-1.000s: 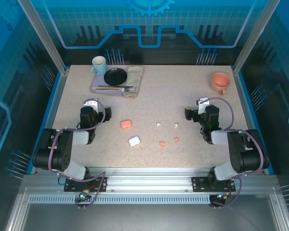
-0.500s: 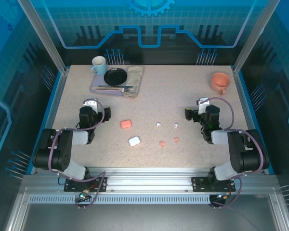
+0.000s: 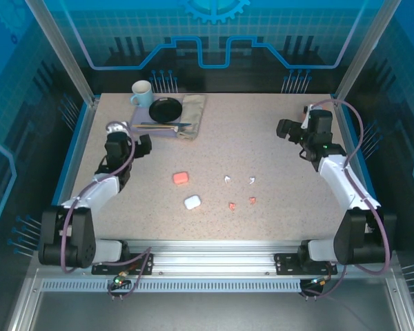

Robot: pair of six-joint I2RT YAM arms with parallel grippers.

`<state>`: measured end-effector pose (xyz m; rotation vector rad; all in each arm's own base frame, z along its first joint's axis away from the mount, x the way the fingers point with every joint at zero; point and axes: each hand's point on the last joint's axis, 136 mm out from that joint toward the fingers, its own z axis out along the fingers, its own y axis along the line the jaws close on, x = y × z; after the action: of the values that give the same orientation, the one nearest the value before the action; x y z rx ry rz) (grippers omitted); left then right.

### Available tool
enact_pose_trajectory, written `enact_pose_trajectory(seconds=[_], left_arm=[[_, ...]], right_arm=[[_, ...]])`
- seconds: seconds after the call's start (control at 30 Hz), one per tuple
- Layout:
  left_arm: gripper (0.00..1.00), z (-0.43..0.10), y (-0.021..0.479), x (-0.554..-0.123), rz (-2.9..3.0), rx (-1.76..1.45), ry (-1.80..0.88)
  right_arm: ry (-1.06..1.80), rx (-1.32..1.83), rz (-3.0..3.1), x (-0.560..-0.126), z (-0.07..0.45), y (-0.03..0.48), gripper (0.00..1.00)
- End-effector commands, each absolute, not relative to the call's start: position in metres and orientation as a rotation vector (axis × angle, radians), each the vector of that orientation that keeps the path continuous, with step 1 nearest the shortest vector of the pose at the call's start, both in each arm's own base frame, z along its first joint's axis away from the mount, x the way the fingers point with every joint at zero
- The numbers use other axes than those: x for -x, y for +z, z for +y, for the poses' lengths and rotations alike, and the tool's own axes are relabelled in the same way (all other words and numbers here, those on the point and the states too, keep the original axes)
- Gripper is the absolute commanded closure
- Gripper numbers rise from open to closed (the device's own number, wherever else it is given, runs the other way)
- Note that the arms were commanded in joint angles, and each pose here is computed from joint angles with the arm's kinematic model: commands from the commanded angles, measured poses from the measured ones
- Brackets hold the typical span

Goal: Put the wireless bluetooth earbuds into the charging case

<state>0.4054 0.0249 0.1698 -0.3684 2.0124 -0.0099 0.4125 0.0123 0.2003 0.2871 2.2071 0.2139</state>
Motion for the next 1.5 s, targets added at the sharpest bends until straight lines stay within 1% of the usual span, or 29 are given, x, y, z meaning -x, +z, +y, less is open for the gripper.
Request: enact_pose_trajectory(seconds=[0.0,0.07,0.17,0.37,0.57,0.77,0.93,1.47], left_arm=[[0.01,0.029,0.164,-0.377,2.163,0.564,-0.034],[0.01,0.023,0.171,-0.371,2.205,0.623,-0.089],[0.01,0.007,0.176,-0.362,2.273,0.665,-0.202],[0.01,-0.010,0.182,-0.347,2.307,0.730,-0.335],[0.01,-0.012,0.182,-0.340,2.320,0.780,-0.365],[0.01,-0.006,0.186,-0.339,2.308,0.808,-0.350],[0.01,-0.002,0.185,-0.340,2.310,0.828,-0.341],[0.01,0.000,0.192,-0.343,2.295,0.807,-0.350]], right_arm=[[0.389,-0.221,2.493,-0.370,0.054,0.163,0.00],[0.388,-0.112,2.577,-0.355,0.081,0.165,0.03],[0.367,0.055,2.672,-0.330,0.124,0.161,0.06],[0.358,0.292,2.821,-0.280,0.214,0.139,0.07],[0.225,0.536,2.922,-0.246,0.290,0.104,0.08],[0.143,0.685,2.968,-0.227,0.343,0.073,0.10],[0.126,0.706,2.992,-0.222,0.362,0.054,0.10],[0.084,0.652,3.020,-0.233,0.378,0.028,0.12]])
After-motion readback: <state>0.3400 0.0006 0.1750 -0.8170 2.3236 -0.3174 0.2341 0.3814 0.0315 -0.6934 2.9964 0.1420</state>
